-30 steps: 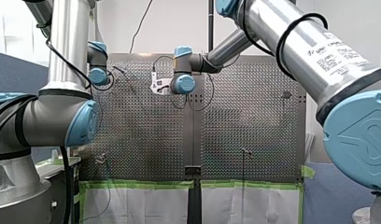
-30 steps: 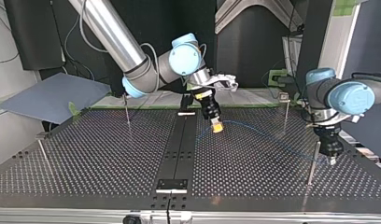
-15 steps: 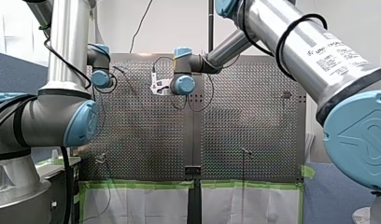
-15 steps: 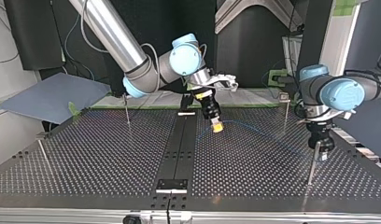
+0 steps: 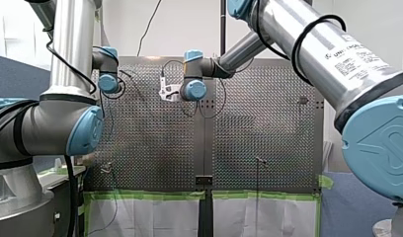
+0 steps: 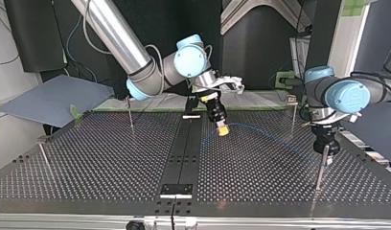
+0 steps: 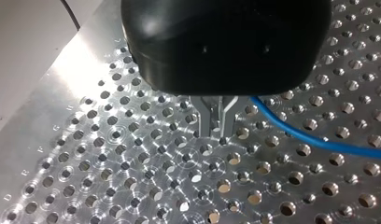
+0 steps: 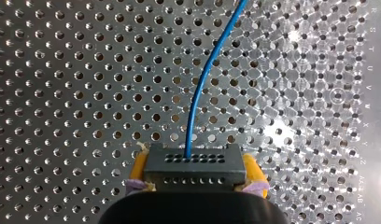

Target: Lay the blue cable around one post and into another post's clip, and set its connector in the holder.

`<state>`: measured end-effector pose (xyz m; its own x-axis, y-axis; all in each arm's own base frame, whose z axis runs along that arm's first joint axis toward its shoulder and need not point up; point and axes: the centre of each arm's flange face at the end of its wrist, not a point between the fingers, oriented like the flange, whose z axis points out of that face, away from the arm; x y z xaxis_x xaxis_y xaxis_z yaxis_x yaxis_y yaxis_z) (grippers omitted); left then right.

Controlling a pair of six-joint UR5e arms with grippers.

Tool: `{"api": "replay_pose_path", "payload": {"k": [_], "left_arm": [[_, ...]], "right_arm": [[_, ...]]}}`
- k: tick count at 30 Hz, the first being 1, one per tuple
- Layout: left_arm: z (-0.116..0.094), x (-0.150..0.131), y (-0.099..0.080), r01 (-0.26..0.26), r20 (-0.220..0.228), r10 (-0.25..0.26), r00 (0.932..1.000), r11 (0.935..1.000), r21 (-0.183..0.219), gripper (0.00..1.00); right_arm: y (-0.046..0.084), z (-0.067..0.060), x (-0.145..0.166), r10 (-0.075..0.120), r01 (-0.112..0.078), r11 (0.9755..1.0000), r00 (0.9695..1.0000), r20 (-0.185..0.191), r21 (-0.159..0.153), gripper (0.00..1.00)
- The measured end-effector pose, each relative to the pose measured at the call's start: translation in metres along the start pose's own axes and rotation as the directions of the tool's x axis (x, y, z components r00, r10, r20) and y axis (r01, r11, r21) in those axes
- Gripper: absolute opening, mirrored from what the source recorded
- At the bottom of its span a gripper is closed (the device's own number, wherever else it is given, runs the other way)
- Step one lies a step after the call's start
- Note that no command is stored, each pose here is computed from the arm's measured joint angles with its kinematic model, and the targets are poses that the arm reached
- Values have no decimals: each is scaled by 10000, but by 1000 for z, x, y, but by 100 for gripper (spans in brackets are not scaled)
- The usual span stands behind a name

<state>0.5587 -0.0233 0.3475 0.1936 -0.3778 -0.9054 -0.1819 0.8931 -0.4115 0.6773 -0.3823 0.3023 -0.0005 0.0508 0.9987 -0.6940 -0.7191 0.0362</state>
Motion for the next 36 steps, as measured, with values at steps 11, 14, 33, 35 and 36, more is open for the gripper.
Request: {"api": "replay_pose_path", "payload": {"k": [11, 14, 33, 35, 36], "left_arm": [[-1, 0, -1, 314, 66, -314, 9995, 9995, -95, 95], [-1, 0, -1, 433, 63, -432, 9990, 9990, -96, 100], [-2, 0, 1, 669, 208, -659, 9976, 9967, -466, 100], [-2, 0, 1, 678, 205, -669, 9975, 9966, -457, 100], [-2, 0, 1, 687, 203, -678, 9975, 9966, -455, 100]], "right_arm": [[0, 0, 0, -1, 1, 10000, 10000, 13, 15, 0], [0, 0, -1, -4, 4, 10000, 10000, 44, 17, 0], [27, -10, -42, 231, -191, 9962, 9986, 467, -850, 0], [33, -11, -48, 334, -284, 9941, 9984, 462, -1048, 0], [37, -12, -52, 413, -357, 9922, 9981, 451, -1190, 0]]}}
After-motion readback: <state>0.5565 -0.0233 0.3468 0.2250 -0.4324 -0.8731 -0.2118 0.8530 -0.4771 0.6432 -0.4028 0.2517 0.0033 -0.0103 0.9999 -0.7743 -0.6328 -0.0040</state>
